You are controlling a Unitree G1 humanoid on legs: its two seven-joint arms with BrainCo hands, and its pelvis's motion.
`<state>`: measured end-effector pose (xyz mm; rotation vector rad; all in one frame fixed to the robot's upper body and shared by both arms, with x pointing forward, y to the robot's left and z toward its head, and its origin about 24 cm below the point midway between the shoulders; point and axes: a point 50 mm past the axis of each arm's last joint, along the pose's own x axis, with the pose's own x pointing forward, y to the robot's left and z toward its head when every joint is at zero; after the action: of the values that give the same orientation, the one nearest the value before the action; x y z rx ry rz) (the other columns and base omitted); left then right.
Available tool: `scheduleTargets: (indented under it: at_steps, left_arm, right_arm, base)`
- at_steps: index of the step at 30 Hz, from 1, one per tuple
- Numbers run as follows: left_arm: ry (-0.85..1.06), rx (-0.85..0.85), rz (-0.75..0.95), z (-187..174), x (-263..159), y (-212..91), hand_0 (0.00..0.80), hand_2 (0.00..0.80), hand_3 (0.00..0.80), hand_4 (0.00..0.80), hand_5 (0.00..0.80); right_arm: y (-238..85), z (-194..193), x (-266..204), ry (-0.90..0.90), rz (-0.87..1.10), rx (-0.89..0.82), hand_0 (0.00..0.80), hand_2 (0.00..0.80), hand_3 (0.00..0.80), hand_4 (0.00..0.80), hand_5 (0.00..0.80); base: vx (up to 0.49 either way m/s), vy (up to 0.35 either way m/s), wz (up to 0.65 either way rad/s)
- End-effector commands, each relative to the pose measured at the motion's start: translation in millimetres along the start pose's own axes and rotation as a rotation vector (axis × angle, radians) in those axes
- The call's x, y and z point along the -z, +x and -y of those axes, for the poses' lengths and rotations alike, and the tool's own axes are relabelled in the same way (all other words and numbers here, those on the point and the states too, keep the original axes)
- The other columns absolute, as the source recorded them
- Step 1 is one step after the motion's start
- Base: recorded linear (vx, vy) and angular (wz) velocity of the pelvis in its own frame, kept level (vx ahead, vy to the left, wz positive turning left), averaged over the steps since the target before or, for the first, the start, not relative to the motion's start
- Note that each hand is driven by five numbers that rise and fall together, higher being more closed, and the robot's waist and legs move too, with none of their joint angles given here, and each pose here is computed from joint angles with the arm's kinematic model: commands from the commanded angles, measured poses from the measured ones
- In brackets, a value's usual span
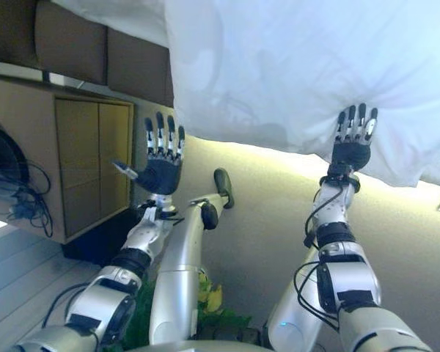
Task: Make the bed neatly
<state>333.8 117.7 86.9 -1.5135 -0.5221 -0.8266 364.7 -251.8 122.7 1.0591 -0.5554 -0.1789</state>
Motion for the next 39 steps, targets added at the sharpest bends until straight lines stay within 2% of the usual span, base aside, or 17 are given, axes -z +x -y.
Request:
scheduleTargets:
  at_steps: [1, 6, 17, 21, 28, 34, 39]
  left_arm:
    - [-0.029, 0.065, 0.013, 7, 5, 25, 0.0, 0.0, 0.0, 0.0, 0.0]
    - [0.018, 0.097, -0.034, 14, 3, 45, 0.0, 0.0, 0.0, 0.0, 0.0]
    - [0.197, 0.056, -0.104, 27, -30, 80, 0.0, 0.0, 0.0, 0.0, 0.0]
    - [0.212, -0.11, -0.035, 22, -50, 85, 0.0, 0.0, 0.0, 0.0, 0.0]
    - [0.245, -0.207, -0.021, 14, -66, 75, 0.0, 0.0, 0.0, 0.0, 0.0]
    - [0.406, -0.608, 0.044, -9, -88, 53, 0.0, 0.0, 0.0, 0.0, 0.0]
    - [0.398, -0.686, 0.062, -15, -98, 37, 0.0, 0.0, 0.0, 0.0, 0.0]
  right_arm:
    - [17, -30, -14, -0.079, 0.044, -0.143, 0.0, 0.0, 0.0, 0.0, 0.0]
    - [18, -46, -1, -0.057, 0.025, -0.191, 0.0, 0.0, 0.0, 0.0, 0.0]
    - [19, -45, -2, -0.031, 0.017, -0.212, 0.0, 0.0, 0.0, 0.0, 0.0]
    - [24, -50, -11, -0.075, 0.025, -0.242, 0.0, 0.0, 0.0, 0.0, 0.0]
    - [24, -55, -13, -0.08, 0.043, -0.274, 0.0, 0.0, 0.0, 0.0, 0.0]
    - [25, -49, -17, -0.062, 0.046, -0.272, 0.0, 0.0, 0.0, 0.0, 0.0]
    - [25, -47, -19, -0.061, 0.044, -0.292, 0.0, 0.0, 0.0, 0.0, 0.0]
  base:
    - [0.055, 0.015, -0.05]
    - [0.052, -0.001, -0.09]
    - [0.025, 0.037, -0.23]
    - [-0.01, 0.078, -0.13]
    - [-0.051, -0.01, -0.12]
    - [-0.026, 0.004, -0.01]
    - [-0.03, 0.012, 0.01]
